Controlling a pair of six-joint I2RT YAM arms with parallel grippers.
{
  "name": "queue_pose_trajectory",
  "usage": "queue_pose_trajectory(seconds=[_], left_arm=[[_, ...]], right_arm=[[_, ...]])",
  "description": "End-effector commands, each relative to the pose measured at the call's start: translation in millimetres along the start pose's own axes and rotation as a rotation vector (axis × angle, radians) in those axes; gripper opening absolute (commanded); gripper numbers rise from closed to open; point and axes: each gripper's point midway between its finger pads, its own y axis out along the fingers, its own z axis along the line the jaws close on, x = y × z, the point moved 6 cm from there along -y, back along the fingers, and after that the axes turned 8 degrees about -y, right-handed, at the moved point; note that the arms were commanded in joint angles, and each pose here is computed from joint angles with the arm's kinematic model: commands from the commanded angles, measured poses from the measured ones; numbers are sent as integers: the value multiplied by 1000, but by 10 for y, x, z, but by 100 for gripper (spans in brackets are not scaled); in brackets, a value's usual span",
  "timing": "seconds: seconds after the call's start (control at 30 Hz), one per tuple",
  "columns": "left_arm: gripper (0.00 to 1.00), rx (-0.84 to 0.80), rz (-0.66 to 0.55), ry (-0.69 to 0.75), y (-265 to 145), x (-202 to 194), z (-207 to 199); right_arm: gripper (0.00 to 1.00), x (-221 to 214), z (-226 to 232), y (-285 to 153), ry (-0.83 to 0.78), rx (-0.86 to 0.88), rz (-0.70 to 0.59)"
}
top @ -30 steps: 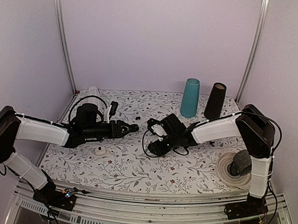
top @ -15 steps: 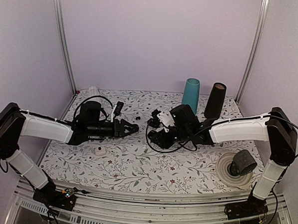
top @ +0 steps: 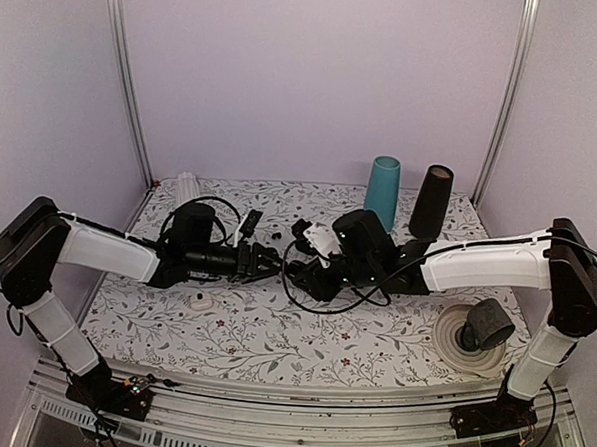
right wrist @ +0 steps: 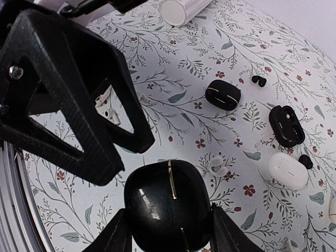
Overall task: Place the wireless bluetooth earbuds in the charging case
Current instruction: Pass from the right arm to the left
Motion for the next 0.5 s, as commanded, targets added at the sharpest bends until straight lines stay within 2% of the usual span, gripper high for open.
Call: queue_pose_trajectory(seconds=[0.0, 0.47], left_arm=[[52, -69, 27, 10, 85, -1, -127], [48, -162, 71, -29, 173, -58, -172]], right_arm=[[48, 257, 4, -134, -22, -31, -67], [48, 308, 63, -164, -71, -44, -75]])
